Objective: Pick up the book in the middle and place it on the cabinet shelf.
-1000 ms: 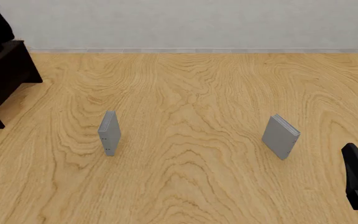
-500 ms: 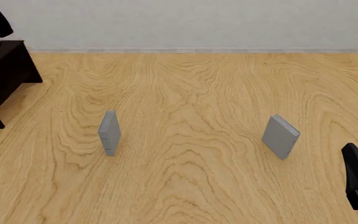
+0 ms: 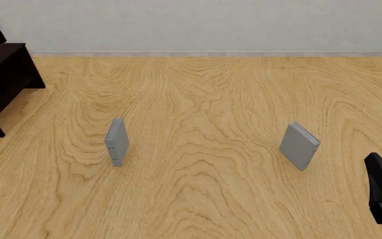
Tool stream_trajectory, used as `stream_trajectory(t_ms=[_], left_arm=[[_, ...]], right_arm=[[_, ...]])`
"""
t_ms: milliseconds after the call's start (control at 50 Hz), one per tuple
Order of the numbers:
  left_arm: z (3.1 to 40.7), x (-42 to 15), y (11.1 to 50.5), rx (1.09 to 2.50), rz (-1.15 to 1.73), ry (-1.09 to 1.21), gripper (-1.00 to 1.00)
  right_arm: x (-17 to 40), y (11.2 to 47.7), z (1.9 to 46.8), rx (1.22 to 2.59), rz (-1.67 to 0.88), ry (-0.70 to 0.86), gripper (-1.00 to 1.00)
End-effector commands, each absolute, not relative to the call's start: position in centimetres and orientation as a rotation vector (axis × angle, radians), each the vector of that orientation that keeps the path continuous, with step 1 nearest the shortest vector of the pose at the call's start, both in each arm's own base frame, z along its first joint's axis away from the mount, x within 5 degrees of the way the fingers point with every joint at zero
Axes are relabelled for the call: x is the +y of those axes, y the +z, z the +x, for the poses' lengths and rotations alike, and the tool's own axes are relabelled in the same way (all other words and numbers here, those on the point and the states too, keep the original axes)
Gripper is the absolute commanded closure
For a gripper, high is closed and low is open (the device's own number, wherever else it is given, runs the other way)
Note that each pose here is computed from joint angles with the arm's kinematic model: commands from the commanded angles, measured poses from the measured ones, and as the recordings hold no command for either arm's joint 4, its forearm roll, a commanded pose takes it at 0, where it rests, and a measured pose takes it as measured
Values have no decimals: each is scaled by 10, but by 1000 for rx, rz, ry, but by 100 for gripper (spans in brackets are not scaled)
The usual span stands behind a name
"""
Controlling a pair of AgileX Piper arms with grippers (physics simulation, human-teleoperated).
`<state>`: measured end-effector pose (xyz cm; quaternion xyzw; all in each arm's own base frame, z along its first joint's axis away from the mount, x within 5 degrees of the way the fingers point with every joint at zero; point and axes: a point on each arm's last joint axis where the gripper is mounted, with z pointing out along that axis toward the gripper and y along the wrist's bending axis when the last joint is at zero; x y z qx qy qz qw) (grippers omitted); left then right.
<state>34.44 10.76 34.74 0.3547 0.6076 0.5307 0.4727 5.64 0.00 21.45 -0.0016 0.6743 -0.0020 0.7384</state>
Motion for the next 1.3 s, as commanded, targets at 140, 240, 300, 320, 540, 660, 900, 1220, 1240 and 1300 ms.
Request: stream_trajectory(t_ms=[140, 240, 300, 320, 540, 660, 900, 1220, 1240, 1300], left_arm=[[357, 126, 339, 1481, 903, 1367, 100], [357, 130, 332, 1495, 906, 1369, 100], [360, 132, 328, 1500, 902, 1367, 100], [362, 133, 328, 1500, 895, 1365, 100], [372, 140, 310, 1535, 889, 1340, 100], [377, 144, 305, 1547, 891, 1341, 100], [376, 155, 292, 1576, 898, 1361, 100], [377, 164, 279, 1614, 889, 1350, 100], [378, 163, 279, 1613, 889, 1348, 100], [379, 162, 276, 1617, 890, 1340, 100]], right_arm=[[0, 214, 56, 1480, -3, -4, -100], [0, 214, 56, 1480, -3, -4, -100], [0, 214, 56, 1480, -3, -4, -100], [0, 214, 56, 1480, -3, -4, -100], [0, 214, 56, 1480, -3, -4, -100], [0, 214, 56, 1480, -3, -4, -100], [0, 214, 56, 1480, -3, -4, -100], [0, 214, 56, 1480, -4, -4, -100], [0, 214, 56, 1480, -4, -4, -100], [0, 214, 56, 1480, -3, -5, -100]])
